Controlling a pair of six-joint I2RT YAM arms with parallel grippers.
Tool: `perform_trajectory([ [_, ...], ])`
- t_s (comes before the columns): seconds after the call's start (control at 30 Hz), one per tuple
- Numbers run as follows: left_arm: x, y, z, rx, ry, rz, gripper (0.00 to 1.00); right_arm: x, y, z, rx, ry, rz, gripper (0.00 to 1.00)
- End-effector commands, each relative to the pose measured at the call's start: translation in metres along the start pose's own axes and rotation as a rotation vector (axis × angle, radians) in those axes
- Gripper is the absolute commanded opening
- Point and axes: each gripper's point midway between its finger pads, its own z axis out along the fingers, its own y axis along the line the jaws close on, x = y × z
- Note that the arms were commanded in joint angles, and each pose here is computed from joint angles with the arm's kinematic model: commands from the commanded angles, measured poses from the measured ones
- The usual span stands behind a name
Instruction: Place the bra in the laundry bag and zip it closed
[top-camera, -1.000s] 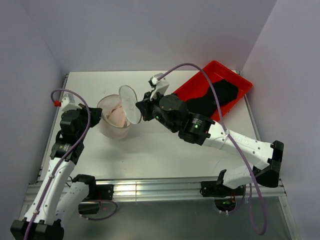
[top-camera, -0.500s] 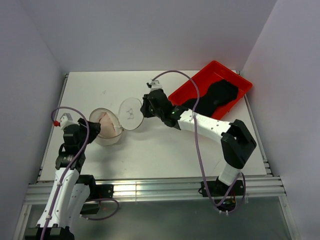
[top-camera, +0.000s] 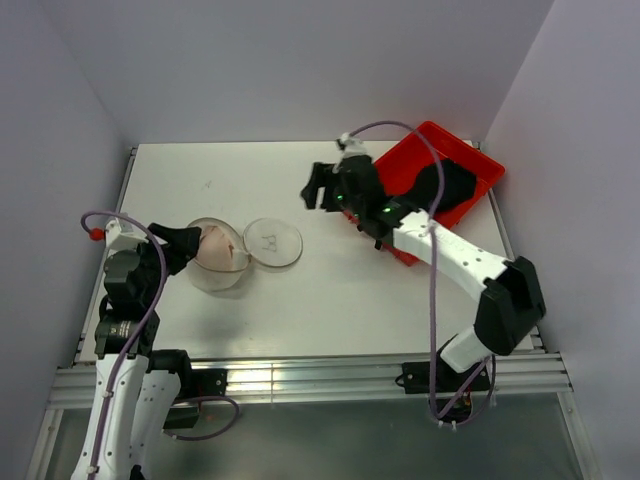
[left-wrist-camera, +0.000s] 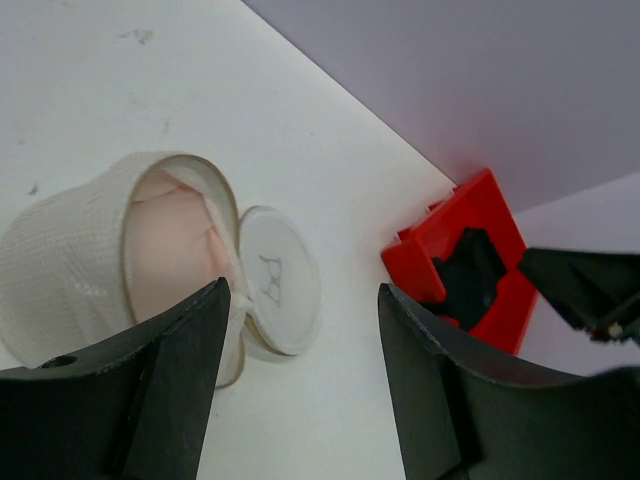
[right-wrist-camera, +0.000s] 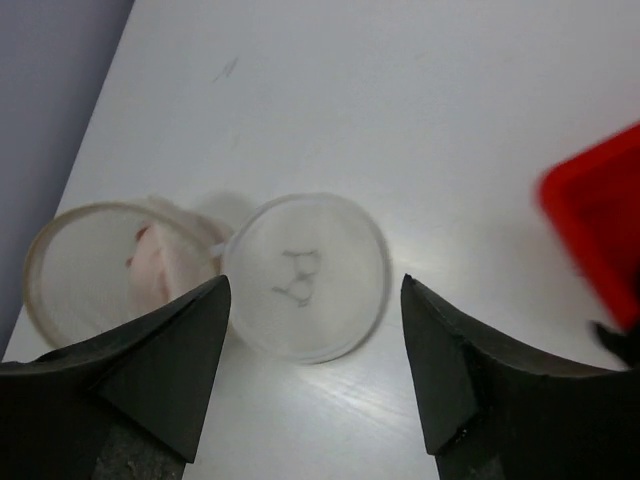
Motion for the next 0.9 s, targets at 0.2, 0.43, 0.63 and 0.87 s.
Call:
perform_trajectory([
  [0.2, 0.039, -0.081, -0.039, 0.471, 0.287, 0.25, 0.67, -0.028, -0.241, -0.062, 0.616, -0.11, 0.16, 0.74],
  [0.43, 0.056, -0.087, -0.05, 0.565, 0.379, 0.342, 0.69, -0.011, -0.337, -0.073, 0.817, -0.06, 0.269, 0.79],
  [0.63, 0.068, -0.082, -0.047, 0.581, 0.391, 0.336, 0.69, -0.003, -0.37, -0.053, 0.863, -0.005, 0.313, 0.79],
  [0.87, 0.074, -0.086, -0.052, 0.607, 0.41, 0.348, 0.69, 0.009, -0.394, -0.029, 0.856, 0.057, 0.379, 0.78],
])
